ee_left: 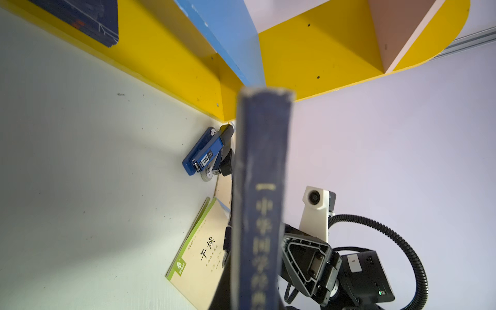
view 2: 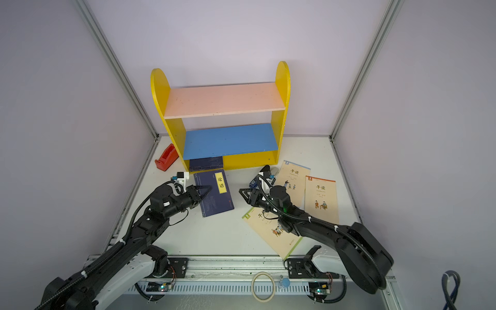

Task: Stacking books/files
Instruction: Pass the book.

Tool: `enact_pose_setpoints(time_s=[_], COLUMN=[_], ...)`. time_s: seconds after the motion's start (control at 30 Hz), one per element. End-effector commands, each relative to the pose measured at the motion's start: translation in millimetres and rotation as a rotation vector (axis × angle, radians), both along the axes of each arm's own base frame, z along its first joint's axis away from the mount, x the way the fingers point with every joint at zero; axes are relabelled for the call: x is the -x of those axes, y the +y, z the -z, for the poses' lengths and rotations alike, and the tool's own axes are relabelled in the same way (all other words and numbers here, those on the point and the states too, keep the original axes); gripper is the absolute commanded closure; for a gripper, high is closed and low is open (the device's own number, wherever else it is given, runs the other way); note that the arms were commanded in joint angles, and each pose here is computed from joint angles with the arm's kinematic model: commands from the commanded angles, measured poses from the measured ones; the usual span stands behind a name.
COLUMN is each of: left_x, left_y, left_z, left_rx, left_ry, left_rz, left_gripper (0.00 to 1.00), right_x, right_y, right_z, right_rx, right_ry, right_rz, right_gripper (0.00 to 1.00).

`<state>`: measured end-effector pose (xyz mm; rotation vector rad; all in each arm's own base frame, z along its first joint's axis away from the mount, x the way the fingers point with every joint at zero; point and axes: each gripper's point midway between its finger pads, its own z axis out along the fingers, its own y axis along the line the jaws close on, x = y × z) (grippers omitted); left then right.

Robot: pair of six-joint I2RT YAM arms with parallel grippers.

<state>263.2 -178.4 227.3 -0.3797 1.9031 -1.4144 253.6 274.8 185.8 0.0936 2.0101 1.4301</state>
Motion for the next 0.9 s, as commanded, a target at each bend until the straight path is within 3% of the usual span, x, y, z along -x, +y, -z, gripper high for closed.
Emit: enact_pose_setpoints(time_s=[0.0, 0.17, 0.33, 0.5, 0.63, 0.87], left_x=[-4.2, -1.4, 11.7, 23.6, 23.9, 25.3], left_y=[20.8, 57.8, 96.0, 106.9, 106.7, 99.0], left_z=[-15.7, -36.3, -43.4, -47.2, -34.7, -37.7], left_rx=[0.007, 0.068, 0.236, 0.355, 0.431, 0.422], left_ry=[-0.001, 0.060, 0.137, 0.132, 0.142, 0.134], left_rz=[-0.124, -0.334, -0.538, -0.577, -0.587, -0.580], left_gripper=[1.00, 1.00, 1.00, 1.00, 1.00, 1.00], right_x=[5.0, 37.3, 50.6, 59.7, 72.6, 87.4], right_y=[-11.8, -9.1, 11.8, 58.3, 95.0, 143.9], right_z=[-27.7, -80.7, -90.5, -76.9, -78.6, -68.7], right_rx=[-0.054, -0.180, -0.294, -0.338, -0.389, -0.402], right_ry=[-0.037, -0.125, -0.077, 0.072, 0.097, 0.174], right_rz=[0.104, 0.155, 0.191, 0.207, 0.178, 0.123], right_gripper=[0.42, 0.30, 0.29, 0.32, 0.33, 0.33])
